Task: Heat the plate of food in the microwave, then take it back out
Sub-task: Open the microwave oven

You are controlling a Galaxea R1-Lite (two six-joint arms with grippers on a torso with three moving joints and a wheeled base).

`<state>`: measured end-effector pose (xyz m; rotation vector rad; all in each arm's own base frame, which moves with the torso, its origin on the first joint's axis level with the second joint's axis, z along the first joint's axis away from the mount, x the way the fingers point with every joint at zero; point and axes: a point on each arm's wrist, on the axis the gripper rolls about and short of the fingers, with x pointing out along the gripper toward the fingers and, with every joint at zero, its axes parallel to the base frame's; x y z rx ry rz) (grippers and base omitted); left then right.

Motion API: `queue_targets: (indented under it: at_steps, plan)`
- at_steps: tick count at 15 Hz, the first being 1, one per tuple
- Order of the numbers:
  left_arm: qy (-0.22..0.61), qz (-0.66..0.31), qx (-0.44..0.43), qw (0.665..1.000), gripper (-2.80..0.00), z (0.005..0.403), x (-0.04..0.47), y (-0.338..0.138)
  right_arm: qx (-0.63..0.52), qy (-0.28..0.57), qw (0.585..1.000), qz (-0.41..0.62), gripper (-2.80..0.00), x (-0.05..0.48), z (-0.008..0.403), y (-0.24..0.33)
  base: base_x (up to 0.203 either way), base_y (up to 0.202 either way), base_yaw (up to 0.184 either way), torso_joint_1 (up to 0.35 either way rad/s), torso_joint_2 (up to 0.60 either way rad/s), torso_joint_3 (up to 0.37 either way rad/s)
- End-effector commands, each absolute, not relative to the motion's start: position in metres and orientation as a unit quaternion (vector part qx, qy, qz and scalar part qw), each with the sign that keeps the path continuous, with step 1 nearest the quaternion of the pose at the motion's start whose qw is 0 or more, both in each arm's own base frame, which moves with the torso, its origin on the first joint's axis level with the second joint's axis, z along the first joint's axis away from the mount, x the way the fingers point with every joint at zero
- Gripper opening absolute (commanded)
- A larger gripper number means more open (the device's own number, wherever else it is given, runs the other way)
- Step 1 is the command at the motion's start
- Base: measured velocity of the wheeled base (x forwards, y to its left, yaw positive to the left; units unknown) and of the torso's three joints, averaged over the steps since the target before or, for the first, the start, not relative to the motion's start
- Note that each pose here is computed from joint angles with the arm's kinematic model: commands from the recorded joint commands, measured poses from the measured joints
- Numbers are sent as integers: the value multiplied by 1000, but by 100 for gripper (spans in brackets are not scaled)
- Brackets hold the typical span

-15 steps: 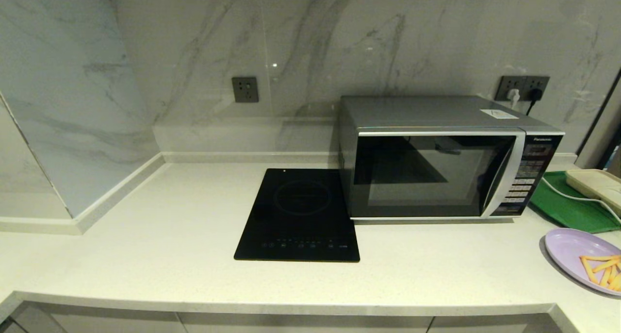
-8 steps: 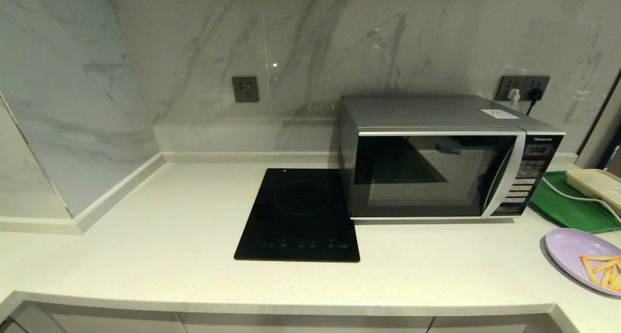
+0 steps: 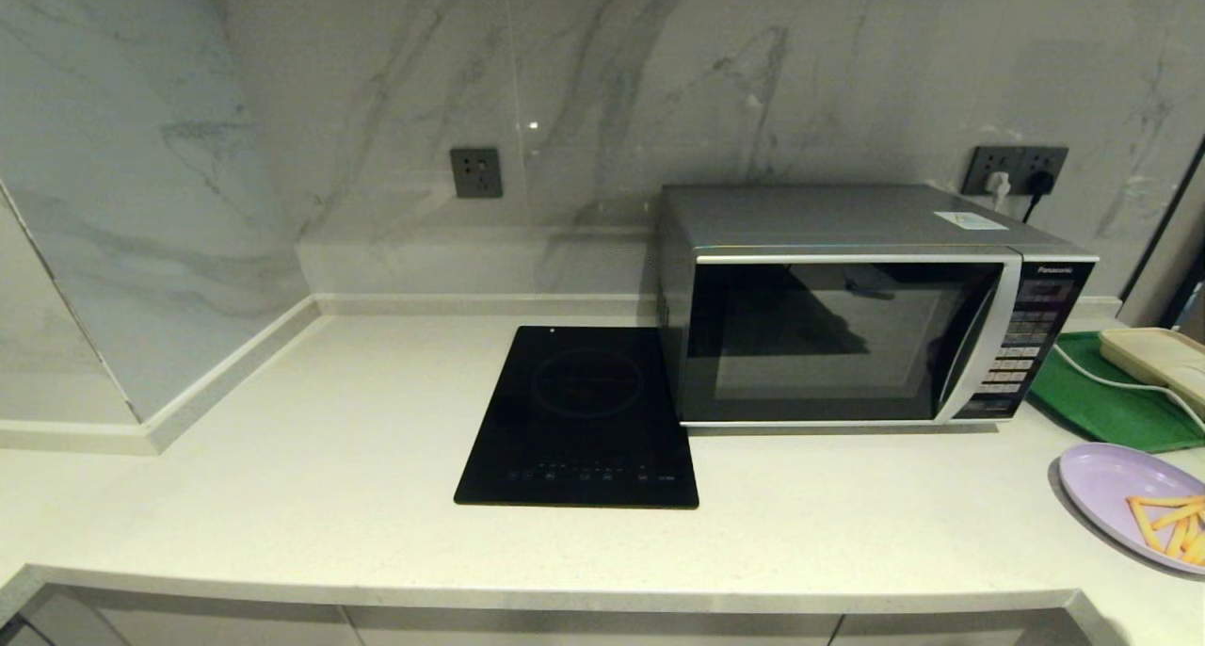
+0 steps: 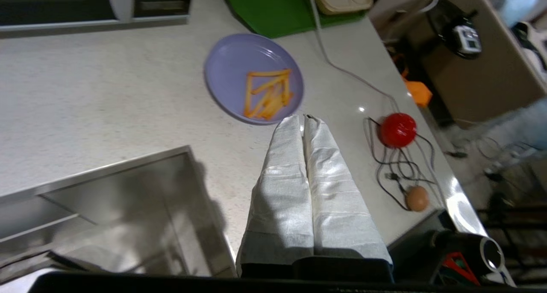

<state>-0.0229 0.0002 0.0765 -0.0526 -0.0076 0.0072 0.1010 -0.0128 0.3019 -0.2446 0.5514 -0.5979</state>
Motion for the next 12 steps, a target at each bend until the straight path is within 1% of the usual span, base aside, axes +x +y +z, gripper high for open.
queue_targets:
  at_steps: [1, 4, 7, 10, 12]
  plan:
    - [-4, 4, -27, 1000, -280, 77, -23, 0, -142, 306, 886, -319, -280, 103, 279, -14, 0, 0, 0, 0, 0, 0]
    - [-4, 4, -27, 1000, -280, 77, -23, 0, -154, 306, 877, -336, -280, 106, 263, -12, 0, 0, 0, 0, 0, 0]
    - [-4, 4, -27, 1000, -280, 77, -23, 0, -108, 280, 890, -343, -280, 123, 261, -7, 0, 0, 0, 0, 0, 0]
    - [-4, 4, -27, 1000, -280, 77, -23, 0, -70, 257, 882, -389, -280, 162, 251, 1, 0, 0, 0, 0, 0, 0]
    - [-4, 4, -27, 1000, -280, 77, -23, 0, -47, 211, 895, -390, -280, 190, 242, 14, 0, 0, 0, 0, 0, 0]
